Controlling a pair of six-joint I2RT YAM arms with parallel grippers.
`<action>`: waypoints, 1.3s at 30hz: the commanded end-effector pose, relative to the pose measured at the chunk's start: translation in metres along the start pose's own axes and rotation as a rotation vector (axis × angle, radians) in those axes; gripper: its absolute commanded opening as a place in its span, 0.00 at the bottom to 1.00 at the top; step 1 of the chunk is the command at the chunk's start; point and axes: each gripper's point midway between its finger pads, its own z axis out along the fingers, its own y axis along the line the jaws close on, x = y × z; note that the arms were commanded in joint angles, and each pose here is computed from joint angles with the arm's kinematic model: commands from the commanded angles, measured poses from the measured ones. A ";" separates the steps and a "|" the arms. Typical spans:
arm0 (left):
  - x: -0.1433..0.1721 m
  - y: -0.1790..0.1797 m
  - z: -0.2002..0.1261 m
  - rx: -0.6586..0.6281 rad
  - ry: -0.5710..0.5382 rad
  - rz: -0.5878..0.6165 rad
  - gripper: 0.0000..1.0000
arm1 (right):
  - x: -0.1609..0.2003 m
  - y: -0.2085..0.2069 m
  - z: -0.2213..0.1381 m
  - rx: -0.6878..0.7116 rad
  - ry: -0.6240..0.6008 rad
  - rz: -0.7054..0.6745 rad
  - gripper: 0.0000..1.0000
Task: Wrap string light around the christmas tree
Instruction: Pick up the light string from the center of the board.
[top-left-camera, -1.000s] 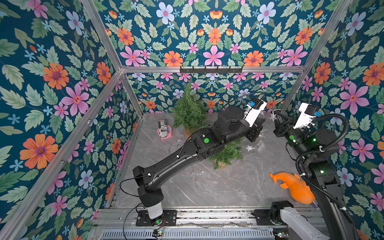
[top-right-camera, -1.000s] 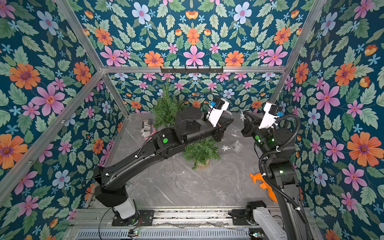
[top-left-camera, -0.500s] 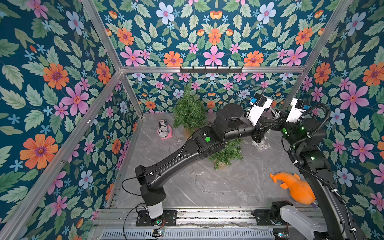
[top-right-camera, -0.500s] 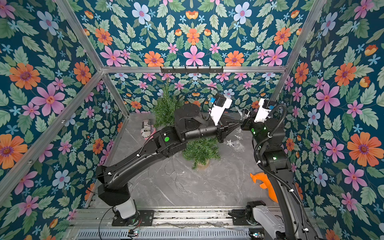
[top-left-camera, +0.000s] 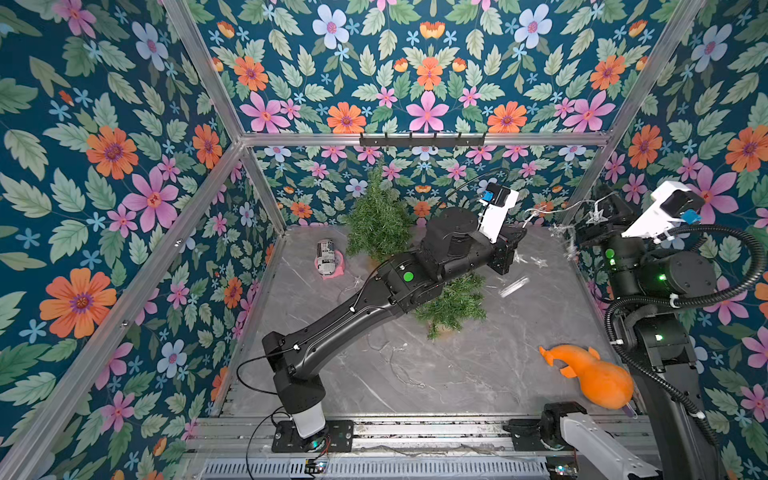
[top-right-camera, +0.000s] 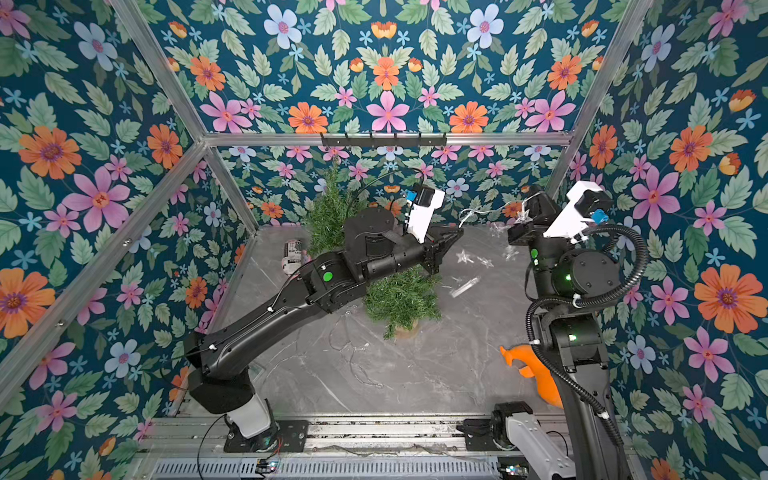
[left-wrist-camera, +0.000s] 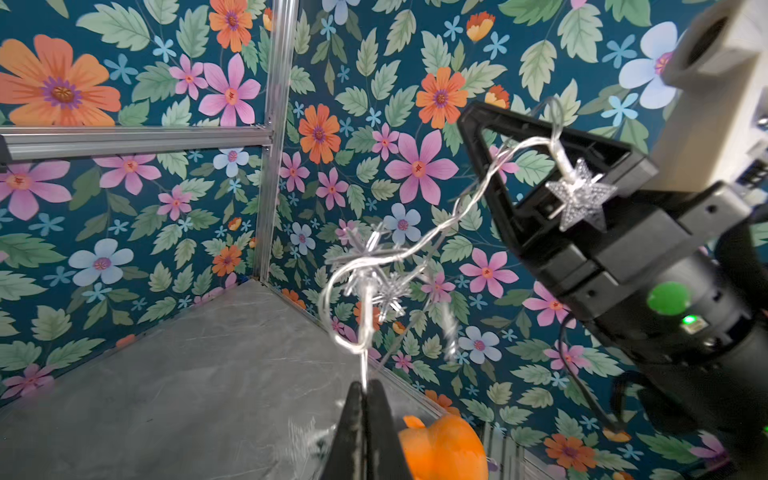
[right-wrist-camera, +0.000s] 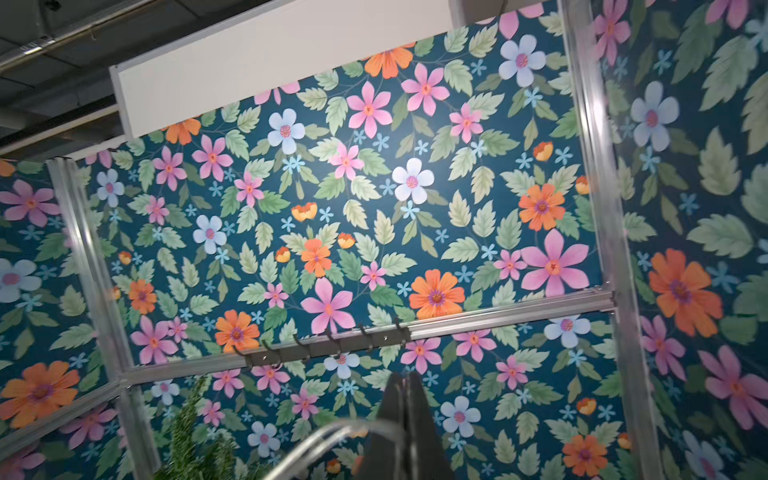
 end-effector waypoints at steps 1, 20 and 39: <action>-0.017 0.012 -0.002 -0.081 -0.068 0.019 0.00 | -0.005 -0.004 -0.002 0.029 0.003 -0.004 0.00; -0.074 0.025 -0.010 -0.160 -0.231 0.094 0.00 | 0.101 -0.070 0.007 0.278 0.240 -0.066 0.00; -0.126 0.082 0.016 -0.206 -0.472 0.145 0.00 | -0.021 0.025 -0.026 -0.140 0.071 0.171 0.00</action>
